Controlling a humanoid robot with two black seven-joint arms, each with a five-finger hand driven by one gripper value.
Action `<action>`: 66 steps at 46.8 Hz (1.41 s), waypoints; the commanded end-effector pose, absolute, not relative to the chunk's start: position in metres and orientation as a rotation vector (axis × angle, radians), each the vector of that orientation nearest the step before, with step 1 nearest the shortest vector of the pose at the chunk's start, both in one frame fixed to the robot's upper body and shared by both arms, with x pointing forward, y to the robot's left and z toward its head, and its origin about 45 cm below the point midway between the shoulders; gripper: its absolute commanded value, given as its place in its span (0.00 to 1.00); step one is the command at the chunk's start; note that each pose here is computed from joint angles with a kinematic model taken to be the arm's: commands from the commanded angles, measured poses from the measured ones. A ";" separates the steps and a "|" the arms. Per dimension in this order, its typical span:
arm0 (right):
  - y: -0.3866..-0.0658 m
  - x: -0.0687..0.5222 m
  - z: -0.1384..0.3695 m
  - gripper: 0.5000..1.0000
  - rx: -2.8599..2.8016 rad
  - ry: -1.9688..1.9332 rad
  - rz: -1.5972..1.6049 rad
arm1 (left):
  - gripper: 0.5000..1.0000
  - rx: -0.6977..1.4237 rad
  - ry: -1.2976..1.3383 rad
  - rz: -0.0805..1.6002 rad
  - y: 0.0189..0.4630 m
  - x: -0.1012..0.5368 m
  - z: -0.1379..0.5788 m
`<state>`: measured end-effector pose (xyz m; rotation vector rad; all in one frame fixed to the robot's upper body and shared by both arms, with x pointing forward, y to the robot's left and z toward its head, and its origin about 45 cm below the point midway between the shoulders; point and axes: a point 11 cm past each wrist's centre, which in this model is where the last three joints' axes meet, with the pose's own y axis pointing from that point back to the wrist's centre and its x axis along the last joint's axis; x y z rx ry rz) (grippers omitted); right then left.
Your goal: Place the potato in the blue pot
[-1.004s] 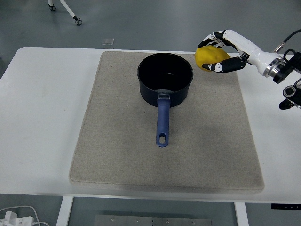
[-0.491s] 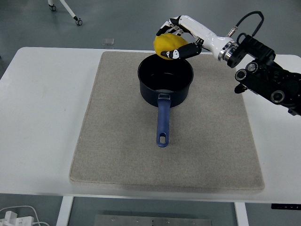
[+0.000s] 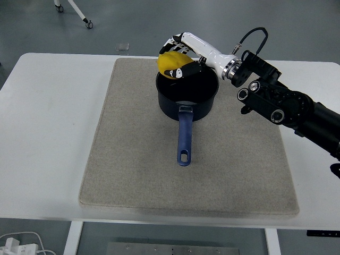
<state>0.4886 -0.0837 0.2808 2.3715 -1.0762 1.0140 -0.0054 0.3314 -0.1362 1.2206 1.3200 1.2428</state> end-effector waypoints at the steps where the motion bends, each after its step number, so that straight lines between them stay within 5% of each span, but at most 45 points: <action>1: -0.084 0.488 0.277 0.00 2.368 -1.084 1.006 | 1.00 1.221 1.319 1.244 0.332 -0.005 -0.136; 19: -0.091 0.484 0.259 0.00 2.361 -1.120 0.964 | 1.00 1.223 1.319 1.240 0.331 -0.006 -0.136; 27: -0.089 0.482 0.253 0.37 2.363 -1.132 0.949 | 1.00 1.223 1.317 1.242 0.332 -0.005 -0.136; 44: -0.089 0.481 0.252 0.71 2.353 -1.173 0.956 | 1.00 1.222 1.318 1.243 0.332 -0.005 -0.136; 54: -0.090 0.481 0.251 0.83 2.351 -1.171 0.951 | 1.00 1.222 1.318 1.243 0.332 -0.005 -0.136; 66: -0.091 0.481 0.250 0.83 2.356 -1.190 0.929 | 1.00 1.223 1.320 1.244 0.332 -0.006 -0.136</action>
